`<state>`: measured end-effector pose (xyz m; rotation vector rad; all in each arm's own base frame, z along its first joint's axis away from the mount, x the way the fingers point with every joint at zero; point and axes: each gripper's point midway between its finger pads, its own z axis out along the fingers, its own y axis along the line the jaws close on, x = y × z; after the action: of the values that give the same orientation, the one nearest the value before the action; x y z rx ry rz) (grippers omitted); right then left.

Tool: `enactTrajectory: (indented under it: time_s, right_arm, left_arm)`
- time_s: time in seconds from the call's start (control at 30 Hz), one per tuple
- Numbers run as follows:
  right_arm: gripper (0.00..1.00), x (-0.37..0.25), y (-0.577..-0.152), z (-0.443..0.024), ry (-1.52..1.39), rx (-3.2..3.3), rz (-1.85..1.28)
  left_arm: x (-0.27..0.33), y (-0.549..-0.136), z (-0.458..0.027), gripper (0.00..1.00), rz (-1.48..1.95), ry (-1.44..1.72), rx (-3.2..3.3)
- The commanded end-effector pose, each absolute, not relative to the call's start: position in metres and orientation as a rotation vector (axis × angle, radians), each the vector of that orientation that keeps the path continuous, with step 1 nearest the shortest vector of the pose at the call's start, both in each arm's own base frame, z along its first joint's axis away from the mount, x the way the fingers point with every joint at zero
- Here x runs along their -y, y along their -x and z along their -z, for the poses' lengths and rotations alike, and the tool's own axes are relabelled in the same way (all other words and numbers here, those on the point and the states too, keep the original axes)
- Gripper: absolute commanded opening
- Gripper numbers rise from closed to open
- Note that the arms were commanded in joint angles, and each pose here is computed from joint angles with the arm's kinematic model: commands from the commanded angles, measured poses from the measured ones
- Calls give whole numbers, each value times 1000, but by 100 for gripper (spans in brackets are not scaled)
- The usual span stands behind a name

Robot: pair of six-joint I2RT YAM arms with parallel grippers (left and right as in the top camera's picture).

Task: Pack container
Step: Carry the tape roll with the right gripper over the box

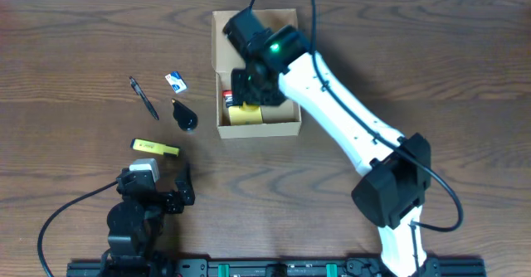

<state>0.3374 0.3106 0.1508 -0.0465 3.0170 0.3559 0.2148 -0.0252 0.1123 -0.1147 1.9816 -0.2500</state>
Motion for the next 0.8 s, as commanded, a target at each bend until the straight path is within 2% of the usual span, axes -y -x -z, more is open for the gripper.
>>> enactTrajectory:
  time_s: [0.0, 0.13, 0.33, 0.77]
  right_arm:
    - [1, -306, -325, -152, -121, -3042, -270]
    - [1, -286, -321, -149, -288, -3016, -88]
    - [1, -262, -329, -148, -304, -2952, 82]
    - [1, -230, -350, -129, -322, -2916, 198]
  left_arm:
    - [24, -215, -106, 96, 236, 117, -1989]
    - [24, -215, -106, 95, 236, 117, -1989]
    - [24, -215, -106, 95, 236, 116, -1989]
    - [24, -215, -106, 95, 236, 117, -1989]
